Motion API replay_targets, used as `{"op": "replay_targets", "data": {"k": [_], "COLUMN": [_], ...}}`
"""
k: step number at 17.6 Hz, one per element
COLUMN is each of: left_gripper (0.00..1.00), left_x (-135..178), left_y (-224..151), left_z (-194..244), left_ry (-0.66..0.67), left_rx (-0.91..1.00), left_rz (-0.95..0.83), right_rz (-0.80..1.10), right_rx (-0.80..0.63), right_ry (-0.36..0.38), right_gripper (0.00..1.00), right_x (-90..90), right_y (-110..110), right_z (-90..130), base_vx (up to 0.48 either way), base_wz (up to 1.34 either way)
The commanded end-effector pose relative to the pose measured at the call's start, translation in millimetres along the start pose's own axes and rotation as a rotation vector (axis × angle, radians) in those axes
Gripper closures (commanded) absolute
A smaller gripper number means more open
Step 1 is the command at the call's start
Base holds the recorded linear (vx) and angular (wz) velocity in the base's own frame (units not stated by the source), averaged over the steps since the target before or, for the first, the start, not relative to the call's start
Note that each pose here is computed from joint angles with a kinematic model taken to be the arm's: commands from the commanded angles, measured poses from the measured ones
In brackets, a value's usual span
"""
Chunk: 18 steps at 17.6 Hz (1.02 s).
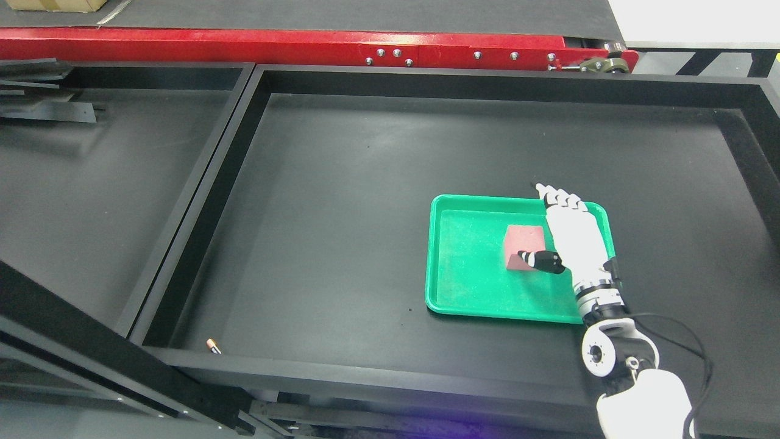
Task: Pick pink block from left shelf to tray
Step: 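Reach the right hand down over the pink block on the green tray, then close the right hand fingers around the pink block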
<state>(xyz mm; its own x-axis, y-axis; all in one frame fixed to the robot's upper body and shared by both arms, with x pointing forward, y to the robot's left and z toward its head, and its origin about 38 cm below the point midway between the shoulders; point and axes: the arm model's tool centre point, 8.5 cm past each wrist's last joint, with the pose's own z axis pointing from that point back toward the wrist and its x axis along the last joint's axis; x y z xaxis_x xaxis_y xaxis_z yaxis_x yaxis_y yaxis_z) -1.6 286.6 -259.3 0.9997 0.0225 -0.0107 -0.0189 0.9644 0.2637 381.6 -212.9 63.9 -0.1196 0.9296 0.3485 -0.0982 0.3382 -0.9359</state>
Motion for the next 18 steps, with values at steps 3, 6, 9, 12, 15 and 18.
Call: {"op": "replay_targets", "data": {"k": [3, 6, 9, 12, 15, 18], "left_gripper": [0.0, 0.0, 0.0, 0.0, 0.0, 0.0], "left_x": [-14.5, -14.5, -14.5, -14.5, -14.5, -14.5], "left_y": [10.7, 10.7, 10.7, 10.7, 10.7, 10.7], "left_z": [-1.9, -1.9, -1.9, -1.9, -1.9, -1.9], "left_ry": [0.014, 0.014, 0.014, 0.014, 0.014, 0.014], "left_rx": [0.016, 0.016, 0.016, 0.016, 0.016, 0.016], "left_rz": [-0.003, -0.003, -0.003, -0.003, -0.003, -0.003], "right_rz": [-0.071, -0.08, -0.079, -0.082, -0.083, -0.084], "right_rx": [0.128, 0.126, 0.132, 0.155, 0.18, 0.202], "right_ry": [0.005, 0.001, 0.001, 0.013, 0.016, 0.018], "right_gripper": [0.01, 0.01, 0.01, 0.01, 0.01, 0.01], "right_x": [-7.7, -7.3, -7.8, -11.5, -12.5, -13.3], "right_y": [22.2, 21.5, 22.2, 29.9, 33.7, 37.1], "right_z": [5.9, 5.0, 2.9, 3.7, 3.8, 4.4], "base_vx": [0.045, 0.032, 0.039, 0.05, 0.043, 0.022], "base_wz": [-0.03, -0.03, -0.01, -0.02, -0.02, 0.0]}}
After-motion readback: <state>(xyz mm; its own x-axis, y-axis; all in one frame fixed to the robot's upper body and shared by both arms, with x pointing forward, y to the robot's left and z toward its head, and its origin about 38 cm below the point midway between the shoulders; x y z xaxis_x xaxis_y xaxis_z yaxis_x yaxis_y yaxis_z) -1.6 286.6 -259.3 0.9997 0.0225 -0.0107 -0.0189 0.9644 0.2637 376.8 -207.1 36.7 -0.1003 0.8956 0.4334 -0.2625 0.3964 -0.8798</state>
